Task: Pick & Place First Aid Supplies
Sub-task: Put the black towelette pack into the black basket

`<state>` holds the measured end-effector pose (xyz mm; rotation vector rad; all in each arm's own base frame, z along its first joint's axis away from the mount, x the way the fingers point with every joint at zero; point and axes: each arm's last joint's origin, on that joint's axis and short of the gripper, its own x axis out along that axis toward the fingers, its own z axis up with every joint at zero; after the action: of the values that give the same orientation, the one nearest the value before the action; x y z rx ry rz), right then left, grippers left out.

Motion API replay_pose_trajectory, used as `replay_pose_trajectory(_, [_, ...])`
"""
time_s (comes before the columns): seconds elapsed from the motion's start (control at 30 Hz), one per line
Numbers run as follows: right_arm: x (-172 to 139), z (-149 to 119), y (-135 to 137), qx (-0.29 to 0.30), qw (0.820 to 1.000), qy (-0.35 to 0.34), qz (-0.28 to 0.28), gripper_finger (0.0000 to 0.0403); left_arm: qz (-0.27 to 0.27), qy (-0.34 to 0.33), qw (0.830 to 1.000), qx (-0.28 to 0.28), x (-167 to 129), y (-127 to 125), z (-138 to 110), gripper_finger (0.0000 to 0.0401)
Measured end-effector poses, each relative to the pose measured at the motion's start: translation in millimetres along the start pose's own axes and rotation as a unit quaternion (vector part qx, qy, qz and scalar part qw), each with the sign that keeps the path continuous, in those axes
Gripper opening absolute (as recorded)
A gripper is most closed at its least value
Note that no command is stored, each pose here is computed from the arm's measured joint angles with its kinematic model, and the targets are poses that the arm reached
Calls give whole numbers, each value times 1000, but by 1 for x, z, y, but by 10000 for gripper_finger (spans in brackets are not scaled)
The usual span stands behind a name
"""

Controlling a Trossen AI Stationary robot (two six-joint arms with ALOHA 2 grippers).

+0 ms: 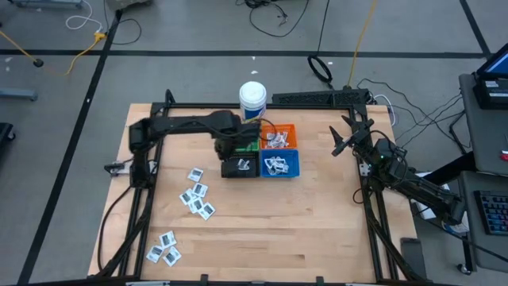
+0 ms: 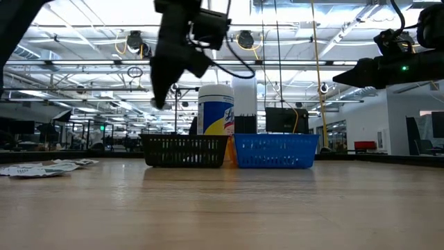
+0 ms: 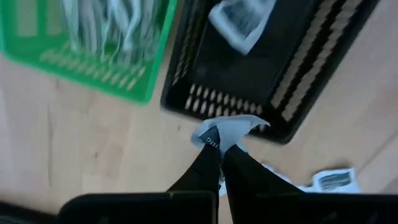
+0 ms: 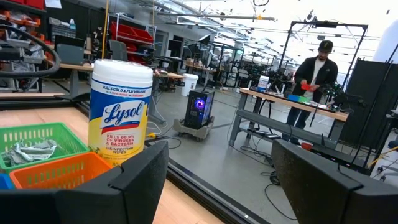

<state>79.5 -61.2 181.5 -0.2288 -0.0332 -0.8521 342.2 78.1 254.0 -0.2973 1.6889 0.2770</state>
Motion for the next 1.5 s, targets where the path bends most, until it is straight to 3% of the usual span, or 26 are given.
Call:
replay_pose_trajectory(0.2, [0, 0, 0, 0, 1000, 0, 0, 279, -12, -13, 1000, 12, -6, -12, 24, 7])
replay_pose_trajectory(0.43, [0, 0, 0, 0, 1000, 0, 0, 279, 19, -15, 1000, 20, 18, -27, 42, 7])
replay_pose_trajectory(0.87, [0, 0, 0, 0, 1000, 0, 0, 279, 21, -25, 999, 12, 55, -41, 67, 11])
replay_pose_trajectory(1.0, [0, 0, 0, 0, 1000, -1, 0, 279, 19, -26, 999, 10, 57, -41, 68, 64])
replay_pose_trajectory(1.3, [0, 0, 0, 0, 1000, 0, 0, 279, 12, -15, 1000, -6, 56, -37, 66, 228])
replay_pose_trajectory(1.5, [0, 0, 0, 0, 1000, 0, 0, 279, -10, -11, 999, -30, 44, -27, 61, 285])
